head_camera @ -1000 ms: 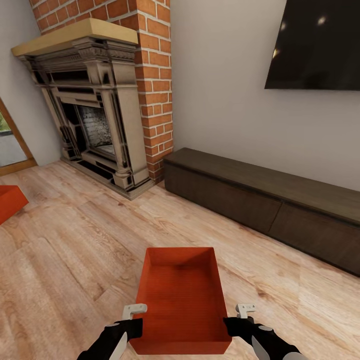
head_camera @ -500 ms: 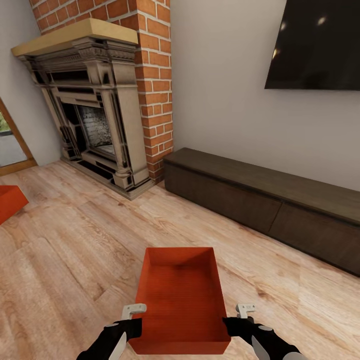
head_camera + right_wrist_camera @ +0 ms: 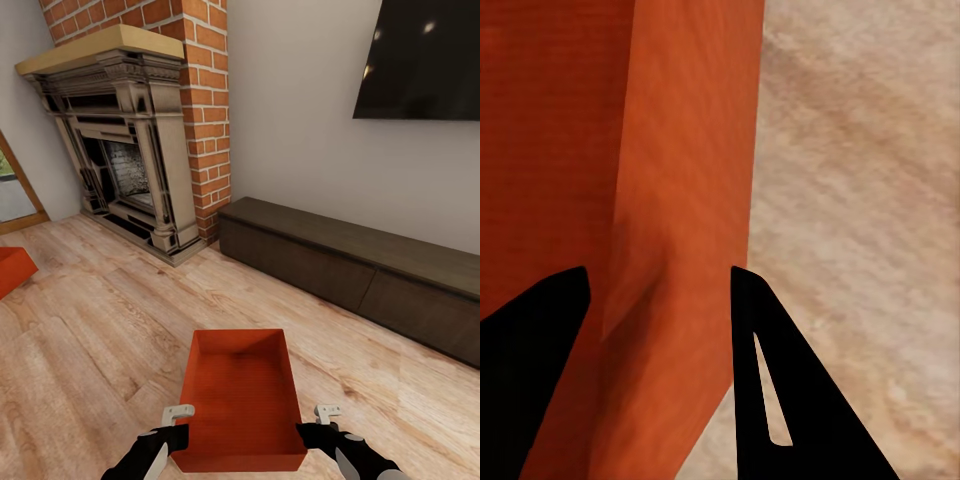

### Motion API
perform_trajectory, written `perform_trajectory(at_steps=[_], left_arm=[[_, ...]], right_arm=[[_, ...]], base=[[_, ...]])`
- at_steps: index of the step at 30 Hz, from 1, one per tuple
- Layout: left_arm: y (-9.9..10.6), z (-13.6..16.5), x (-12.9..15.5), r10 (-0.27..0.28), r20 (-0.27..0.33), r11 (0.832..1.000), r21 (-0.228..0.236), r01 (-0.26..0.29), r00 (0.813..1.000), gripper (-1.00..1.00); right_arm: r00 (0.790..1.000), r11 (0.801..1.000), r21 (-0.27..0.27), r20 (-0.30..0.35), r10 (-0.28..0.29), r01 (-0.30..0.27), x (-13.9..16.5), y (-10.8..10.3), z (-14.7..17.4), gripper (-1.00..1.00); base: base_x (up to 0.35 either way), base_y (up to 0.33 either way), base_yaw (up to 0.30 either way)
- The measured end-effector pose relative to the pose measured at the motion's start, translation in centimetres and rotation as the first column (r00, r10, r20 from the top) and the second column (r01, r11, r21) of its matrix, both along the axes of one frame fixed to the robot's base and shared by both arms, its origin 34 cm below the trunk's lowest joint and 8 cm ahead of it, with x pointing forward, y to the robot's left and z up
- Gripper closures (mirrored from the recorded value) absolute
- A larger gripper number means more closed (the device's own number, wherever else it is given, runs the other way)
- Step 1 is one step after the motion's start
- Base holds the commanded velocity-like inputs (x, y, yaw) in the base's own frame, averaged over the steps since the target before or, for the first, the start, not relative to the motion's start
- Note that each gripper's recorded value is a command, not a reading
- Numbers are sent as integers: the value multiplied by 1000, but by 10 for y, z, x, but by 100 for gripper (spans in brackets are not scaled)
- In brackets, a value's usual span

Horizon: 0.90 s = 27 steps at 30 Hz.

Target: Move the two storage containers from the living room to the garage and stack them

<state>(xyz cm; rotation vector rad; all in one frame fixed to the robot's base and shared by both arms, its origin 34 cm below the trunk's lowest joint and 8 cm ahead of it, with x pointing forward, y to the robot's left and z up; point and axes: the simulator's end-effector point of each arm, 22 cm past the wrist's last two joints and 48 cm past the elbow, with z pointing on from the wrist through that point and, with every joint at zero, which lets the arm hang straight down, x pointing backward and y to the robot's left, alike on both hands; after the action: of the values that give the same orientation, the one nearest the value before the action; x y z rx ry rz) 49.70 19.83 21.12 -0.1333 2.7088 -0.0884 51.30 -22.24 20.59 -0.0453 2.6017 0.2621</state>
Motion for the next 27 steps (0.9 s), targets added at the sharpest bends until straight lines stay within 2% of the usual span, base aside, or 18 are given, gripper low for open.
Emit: perform_trajectory(at_steps=[11,18,27], left_arm=[[0,0,0,0,0,1000,2,0,1000,100],[0,0,0,0,0,1000,0,0,1000,100],[0,0,0,1,0,1000,0,-1,1000,100]], right_arm=[[1000,1000,0,-2,6,-6,-1,1,0,100],[1000,999,26,-2,21,-21,-2,8,1,100],[1000,999,28,-2,24,-24,-2,9,1,100]], base=[[0,0,0],[0,0,0],[0,0,0]])
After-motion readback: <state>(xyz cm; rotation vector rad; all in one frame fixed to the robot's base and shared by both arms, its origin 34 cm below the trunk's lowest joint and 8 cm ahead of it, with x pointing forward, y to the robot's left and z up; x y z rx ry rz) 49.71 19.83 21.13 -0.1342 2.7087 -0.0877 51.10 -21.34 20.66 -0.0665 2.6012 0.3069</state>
